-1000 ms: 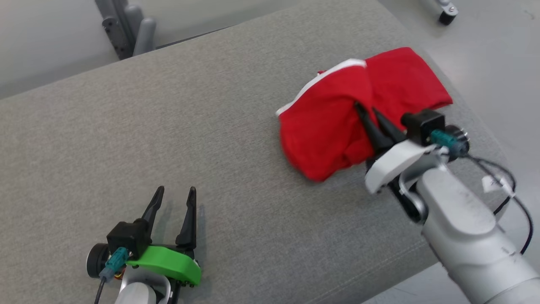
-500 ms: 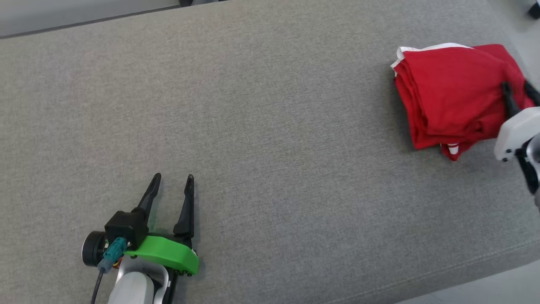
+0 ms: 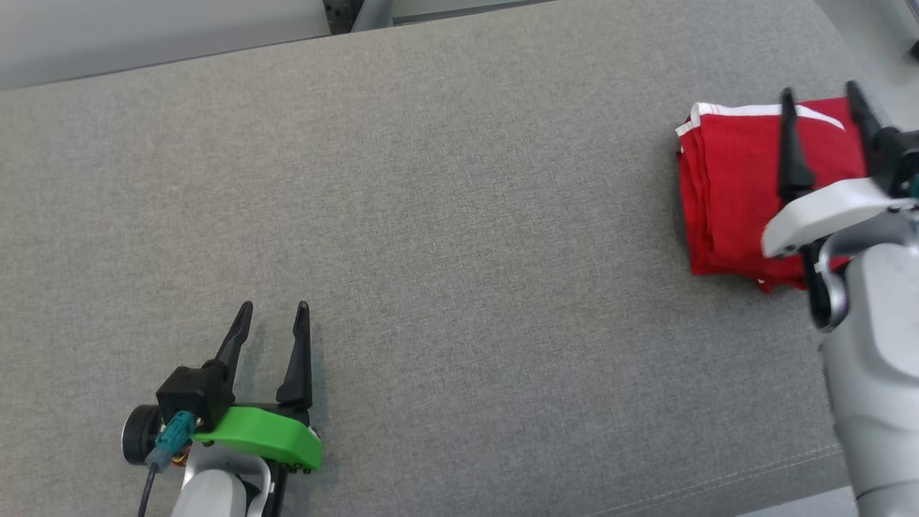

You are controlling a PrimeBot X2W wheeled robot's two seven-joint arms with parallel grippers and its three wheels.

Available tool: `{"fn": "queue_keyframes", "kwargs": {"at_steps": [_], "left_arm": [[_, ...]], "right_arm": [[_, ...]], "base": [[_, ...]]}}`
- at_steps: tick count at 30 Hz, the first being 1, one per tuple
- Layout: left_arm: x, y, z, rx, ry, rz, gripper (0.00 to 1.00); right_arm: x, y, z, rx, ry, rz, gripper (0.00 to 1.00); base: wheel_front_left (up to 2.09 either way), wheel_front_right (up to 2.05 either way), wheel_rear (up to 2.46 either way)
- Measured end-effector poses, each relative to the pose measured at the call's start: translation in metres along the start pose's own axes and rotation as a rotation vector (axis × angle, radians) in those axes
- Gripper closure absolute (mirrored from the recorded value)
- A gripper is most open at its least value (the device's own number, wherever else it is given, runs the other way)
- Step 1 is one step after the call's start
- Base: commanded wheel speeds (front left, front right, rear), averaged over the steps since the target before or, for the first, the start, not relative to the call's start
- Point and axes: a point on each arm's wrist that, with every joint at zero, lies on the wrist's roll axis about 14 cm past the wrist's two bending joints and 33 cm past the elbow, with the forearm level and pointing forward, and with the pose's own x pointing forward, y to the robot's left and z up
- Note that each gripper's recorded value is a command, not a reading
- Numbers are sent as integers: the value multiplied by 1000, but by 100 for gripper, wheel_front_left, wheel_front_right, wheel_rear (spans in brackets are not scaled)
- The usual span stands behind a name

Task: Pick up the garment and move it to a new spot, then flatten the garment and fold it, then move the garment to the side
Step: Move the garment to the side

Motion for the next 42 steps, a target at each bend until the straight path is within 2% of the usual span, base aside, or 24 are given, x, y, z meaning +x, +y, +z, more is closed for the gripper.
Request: {"fn": "queue_keyframes", "kwargs": {"at_steps": [3, 8, 20, 26, 31, 42], "left_arm": [[-6, 5, 13, -13, -37, 26, 0], [-24, 15, 23, -12, -63, 72, 0], [-67, 38, 29, -8, -85, 182, 0], [-89, 48, 33, -9, -106, 236, 0], [-101, 54, 40, -11, -133, 265, 0], [-108, 58, 48, -1, -161, 284, 0]], "right_arm": [[-16, 37, 7, 84, -37, 70, 0], [-44, 77, 7, 175, -39, 153, 0], [-103, 128, -41, 270, 116, 245, 0], [-117, 143, -38, 276, 113, 285, 0], [-121, 152, -20, 270, 62, 319, 0], [-132, 149, -2, 256, 3, 325, 0]], "base": [[0, 0, 0], [0, 0, 0], [0, 0, 0], [0, 0, 0], [0, 0, 0], [0, 0, 0]]}}
